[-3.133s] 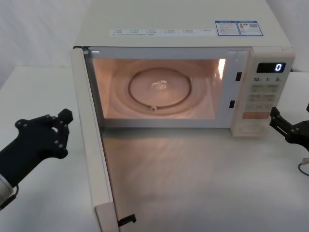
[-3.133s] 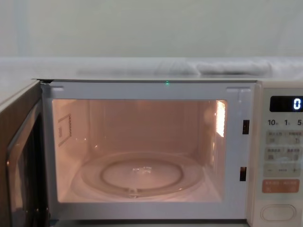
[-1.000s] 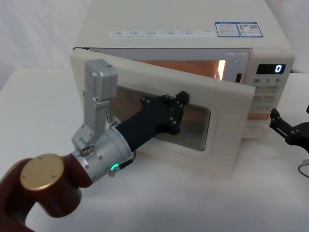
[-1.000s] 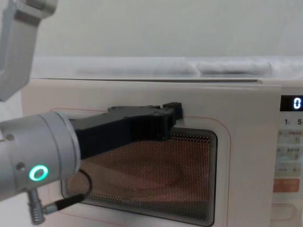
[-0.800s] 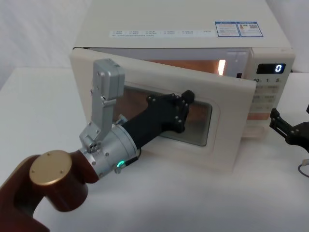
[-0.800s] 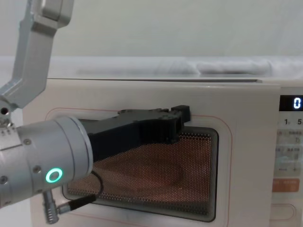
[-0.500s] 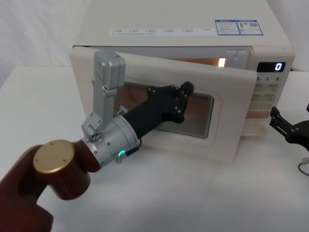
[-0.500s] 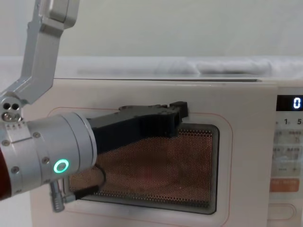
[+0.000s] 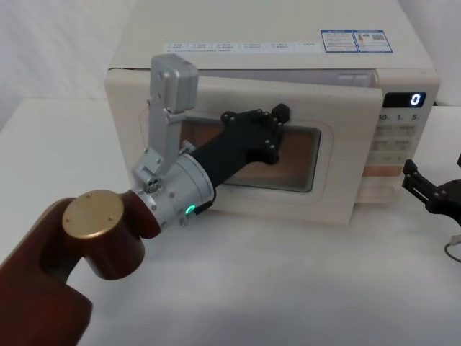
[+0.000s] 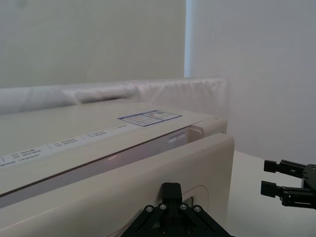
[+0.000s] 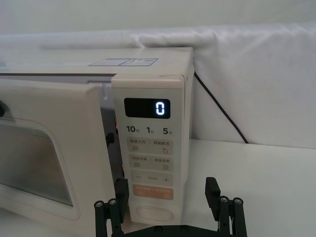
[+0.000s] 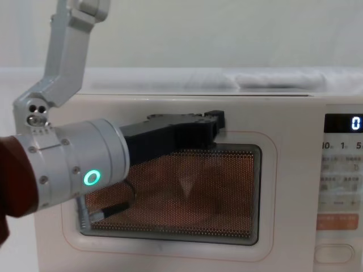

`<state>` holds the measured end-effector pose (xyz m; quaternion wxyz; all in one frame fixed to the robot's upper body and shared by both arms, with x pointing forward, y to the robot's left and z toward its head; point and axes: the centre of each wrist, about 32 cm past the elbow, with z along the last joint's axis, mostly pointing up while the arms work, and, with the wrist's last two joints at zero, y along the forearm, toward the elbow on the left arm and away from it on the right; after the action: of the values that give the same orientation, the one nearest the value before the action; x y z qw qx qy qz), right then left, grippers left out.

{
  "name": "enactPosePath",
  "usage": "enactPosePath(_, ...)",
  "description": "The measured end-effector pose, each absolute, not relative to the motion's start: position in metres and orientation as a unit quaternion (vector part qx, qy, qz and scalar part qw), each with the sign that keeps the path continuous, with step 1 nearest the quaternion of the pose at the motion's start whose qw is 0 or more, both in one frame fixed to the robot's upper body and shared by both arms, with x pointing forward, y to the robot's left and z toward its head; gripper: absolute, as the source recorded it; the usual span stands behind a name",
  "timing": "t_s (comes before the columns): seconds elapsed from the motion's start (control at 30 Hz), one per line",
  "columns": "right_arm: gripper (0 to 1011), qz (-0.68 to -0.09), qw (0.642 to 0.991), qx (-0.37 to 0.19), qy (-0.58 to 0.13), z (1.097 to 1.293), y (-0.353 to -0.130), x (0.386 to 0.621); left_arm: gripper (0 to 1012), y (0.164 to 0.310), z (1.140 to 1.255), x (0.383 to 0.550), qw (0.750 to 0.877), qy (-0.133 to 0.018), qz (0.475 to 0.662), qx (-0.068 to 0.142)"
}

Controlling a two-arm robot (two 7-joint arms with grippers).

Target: Press the button to open the microwave door with one hand; close the microwave door with the other hand.

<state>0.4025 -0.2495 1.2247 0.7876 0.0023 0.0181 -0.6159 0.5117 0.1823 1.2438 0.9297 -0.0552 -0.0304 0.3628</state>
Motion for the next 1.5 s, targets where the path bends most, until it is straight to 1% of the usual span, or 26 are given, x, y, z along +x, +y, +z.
enactPosePath(0.1,1002,-0.616,0.788,0.002,0.018,1.225,-0.249,0.403,0,0.178,1.244,0.512,0.928,-0.028,0.367,-0.052)
enactPosePath(0.17,1002,-0.616,0.788,0.002,0.018,1.225,-0.249,0.403,0,0.173,1.244,0.512,0.926,-0.027,0.373,-0.049)
enactPosePath(0.27,1002,-0.616,0.788,0.002,0.018,1.225,-0.249,0.403,0,0.171,1.244,0.512,0.926,-0.027,0.375,-0.049)
enactPosePath(0.37,1002,-0.616,0.788,0.002,0.018,1.225,-0.249,0.403,0,0.165,1.245,0.512,0.923,-0.029,0.380,-0.049)
enactPosePath(0.5,1002,-0.616,0.788,0.002,0.018,1.225,-0.249,0.402,0,0.162,1.246,0.513,0.922,-0.031,0.383,-0.051)
enactPosePath(0.8,1002,-0.616,0.788,0.002,0.018,1.225,-0.249,0.403,0,0.159,1.246,0.514,0.918,-0.032,0.392,-0.055)
enactPosePath(0.97,1002,-0.616,0.788,0.002,0.018,1.225,-0.249,0.403,0,0.156,1.245,0.518,0.914,-0.033,0.400,-0.059)
enactPosePath(1.5,1002,-0.616,0.788,0.002,0.018,1.225,-0.249,0.403,0,0.152,1.245,0.524,0.911,-0.032,0.406,-0.059)
